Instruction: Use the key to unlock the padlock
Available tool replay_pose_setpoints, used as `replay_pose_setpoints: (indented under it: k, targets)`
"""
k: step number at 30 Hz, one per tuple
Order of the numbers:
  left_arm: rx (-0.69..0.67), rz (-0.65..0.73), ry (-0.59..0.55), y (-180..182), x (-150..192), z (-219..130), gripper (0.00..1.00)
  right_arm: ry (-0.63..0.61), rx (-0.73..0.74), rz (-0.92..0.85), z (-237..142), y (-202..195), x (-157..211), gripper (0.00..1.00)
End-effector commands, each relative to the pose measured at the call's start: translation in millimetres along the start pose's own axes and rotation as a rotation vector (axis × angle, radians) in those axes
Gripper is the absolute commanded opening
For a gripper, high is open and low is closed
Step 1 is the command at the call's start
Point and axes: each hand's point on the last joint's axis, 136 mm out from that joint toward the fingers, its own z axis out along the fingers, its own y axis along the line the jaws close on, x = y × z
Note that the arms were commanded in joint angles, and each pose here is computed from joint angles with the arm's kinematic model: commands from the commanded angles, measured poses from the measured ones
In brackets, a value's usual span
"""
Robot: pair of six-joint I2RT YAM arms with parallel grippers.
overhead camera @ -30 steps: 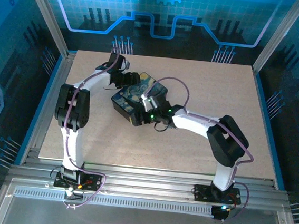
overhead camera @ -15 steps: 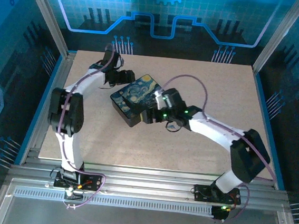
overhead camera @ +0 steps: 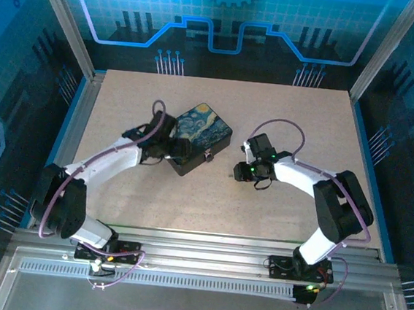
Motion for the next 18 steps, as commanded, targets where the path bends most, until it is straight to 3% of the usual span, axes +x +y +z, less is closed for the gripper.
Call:
replay_pose_setpoints:
  k: [1,10,18]
  targets:
    - [0.001,-0.036,-0.031,-6,11,-10,0.75,0.019,0.03,0.0,7,-6,3,0.42]
    - [0.056,0.047,-0.034,-41,13,-18,0.74,0.01,0.031,-0.007,22,-5,-1,0.36]
    - [0.144,0.055,0.035,-70,27,-2,0.73,0.032,0.016,-0.04,29,-3,5,0.16]
